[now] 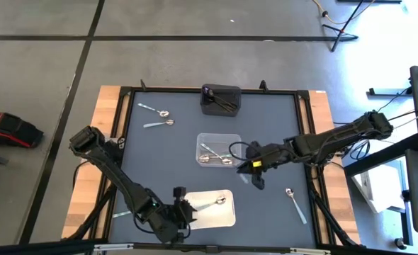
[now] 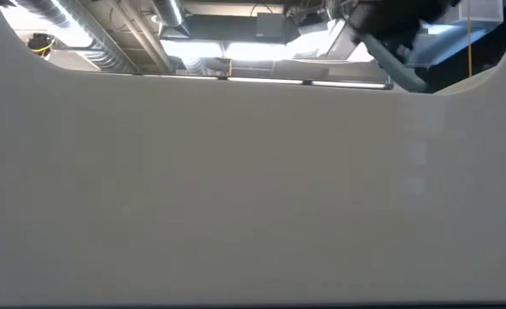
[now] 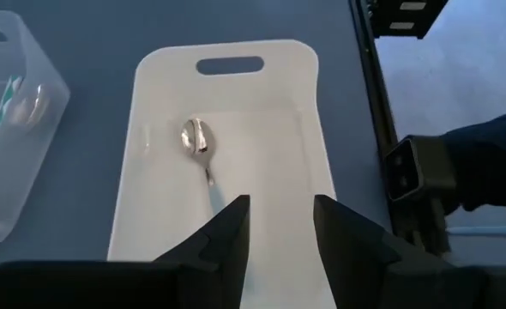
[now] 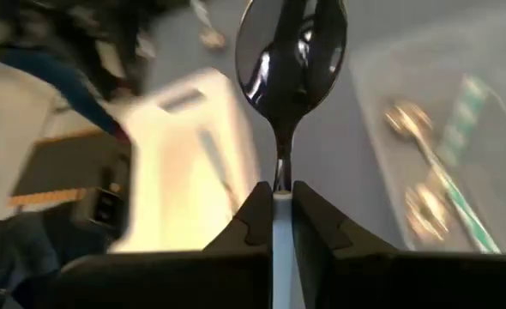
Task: Sort silverware by color (type)
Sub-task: Put the middle right blue spoon into the white bin
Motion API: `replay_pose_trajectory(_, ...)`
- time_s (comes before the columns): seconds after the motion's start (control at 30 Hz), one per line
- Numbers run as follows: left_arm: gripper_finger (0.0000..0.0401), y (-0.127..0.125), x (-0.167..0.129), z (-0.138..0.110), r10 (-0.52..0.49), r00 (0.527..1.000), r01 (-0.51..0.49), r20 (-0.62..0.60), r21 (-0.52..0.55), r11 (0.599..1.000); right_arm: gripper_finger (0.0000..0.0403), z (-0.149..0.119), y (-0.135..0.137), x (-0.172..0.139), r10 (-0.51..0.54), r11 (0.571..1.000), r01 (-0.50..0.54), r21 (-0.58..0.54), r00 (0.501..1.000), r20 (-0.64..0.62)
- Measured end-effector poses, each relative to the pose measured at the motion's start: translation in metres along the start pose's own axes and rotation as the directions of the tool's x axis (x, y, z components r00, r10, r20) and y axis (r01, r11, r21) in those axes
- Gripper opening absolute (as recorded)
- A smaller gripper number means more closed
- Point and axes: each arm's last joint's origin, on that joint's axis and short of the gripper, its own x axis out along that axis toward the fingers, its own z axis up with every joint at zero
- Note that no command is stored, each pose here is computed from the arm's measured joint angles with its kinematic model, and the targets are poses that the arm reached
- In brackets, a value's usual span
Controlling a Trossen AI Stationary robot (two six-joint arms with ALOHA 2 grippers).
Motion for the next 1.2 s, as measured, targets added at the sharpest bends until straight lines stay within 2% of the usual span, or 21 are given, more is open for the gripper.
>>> replay_pose_trajectory(0.17, 0.0125, 0.003, -0.017, -0.002, 0.015, 0.999, -0.016, -0.038, -0.026, 1.000, 0.0014, 0.007, 0.018, 0.019, 0.161, 0.984, -0.153, -0.087, 0.982, 0.096)
replay_pose_trajectory(0.3, 0.0125, 0.007, -0.020, -0.009, 0.084, 0.994, -0.088, -0.075, -0.057, 0.995, 0.0014, 0.010, 0.032, 0.037, 0.305, 0.948, -0.282, -0.151, 0.939, 0.157)
replay_pose_trajectory(0.47, 0.0125, 0.011, -0.022, -0.018, 0.151, 0.981, -0.164, -0.120, -0.103, 0.981, 0.0014, 0.006, 0.038, 0.063, 0.397, 0.912, -0.367, -0.184, 0.902, 0.167)
replay_pose_trajectory(0.77, 0.0125, 0.006, -0.026, -0.022, 0.170, 0.981, -0.178, -0.093, -0.081, 0.981, 0.0015, -0.017, 0.027, 0.107, 0.341, 0.913, -0.313, -0.260, 0.937, 0.071)
replay_pose_trajectory(1.03, 0.0125, 0.007, -0.026, -0.021, 0.181, 0.980, -0.187, -0.083, -0.081, 0.979, 0.0016, -0.033, 0.020, 0.128, 0.301, 0.915, -0.289, -0.280, 0.954, 0.001)
replay_pose_trajectory(1.1, 0.0125, 0.007, -0.026, -0.021, 0.193, 0.979, -0.198, -0.070, -0.080, 0.977, 0.0026, -0.036, 0.018, 0.131, 0.292, 0.916, -0.284, -0.282, 0.956, -0.015)
replay_pose_trajectory(1.2, 0.0125, 0.008, -0.025, -0.020, 0.205, 0.977, -0.209, -0.060, -0.086, 0.974, 0.0065, -0.038, 0.017, 0.133, 0.284, 0.918, -0.281, -0.280, 0.958, -0.028)
